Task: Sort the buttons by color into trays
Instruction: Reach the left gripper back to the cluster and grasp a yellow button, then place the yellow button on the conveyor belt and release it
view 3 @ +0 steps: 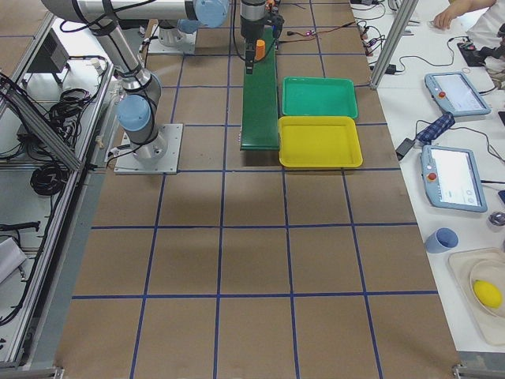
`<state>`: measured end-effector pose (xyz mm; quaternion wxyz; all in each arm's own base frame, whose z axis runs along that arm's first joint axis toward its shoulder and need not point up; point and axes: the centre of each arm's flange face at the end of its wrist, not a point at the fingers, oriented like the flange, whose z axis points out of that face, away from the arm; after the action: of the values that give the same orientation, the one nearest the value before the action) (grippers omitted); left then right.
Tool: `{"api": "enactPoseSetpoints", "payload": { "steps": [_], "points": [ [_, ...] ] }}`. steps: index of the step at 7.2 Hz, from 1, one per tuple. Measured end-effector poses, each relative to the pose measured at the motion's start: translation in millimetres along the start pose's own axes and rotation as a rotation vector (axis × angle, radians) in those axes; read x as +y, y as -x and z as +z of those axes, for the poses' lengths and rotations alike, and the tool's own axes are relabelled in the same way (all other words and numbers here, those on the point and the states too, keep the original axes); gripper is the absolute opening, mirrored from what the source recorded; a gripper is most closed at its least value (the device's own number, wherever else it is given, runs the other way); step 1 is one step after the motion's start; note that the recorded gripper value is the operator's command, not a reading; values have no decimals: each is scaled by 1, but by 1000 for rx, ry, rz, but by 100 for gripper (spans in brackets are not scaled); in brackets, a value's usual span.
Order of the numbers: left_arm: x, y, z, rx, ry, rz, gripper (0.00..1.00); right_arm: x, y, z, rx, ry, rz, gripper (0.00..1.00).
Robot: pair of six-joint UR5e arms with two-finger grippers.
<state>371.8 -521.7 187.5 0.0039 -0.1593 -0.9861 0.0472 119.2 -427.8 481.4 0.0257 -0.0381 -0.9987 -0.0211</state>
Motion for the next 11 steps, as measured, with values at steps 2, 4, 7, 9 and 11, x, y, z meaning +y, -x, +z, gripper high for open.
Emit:
{"api": "enactPoseSetpoints", "payload": {
  "steps": [2,4,7,9,11],
  "points": [
    [-9,-3,-32,-36,-20,23,0,4,0,6,1,12,-1,100],
    [-40,-48,-73,-28,-31,165,0,5,0,8,1,15,-1,100],
    [-78,-160,-115,66,-5,632,0,6,0,10,3,19,-1,100],
    [-92,-275,-114,113,6,887,0,6,0,11,2,22,-1,100],
    [-94,-373,-116,108,-2,1074,0,7,0,13,2,26,-1,100]
  ]
}}
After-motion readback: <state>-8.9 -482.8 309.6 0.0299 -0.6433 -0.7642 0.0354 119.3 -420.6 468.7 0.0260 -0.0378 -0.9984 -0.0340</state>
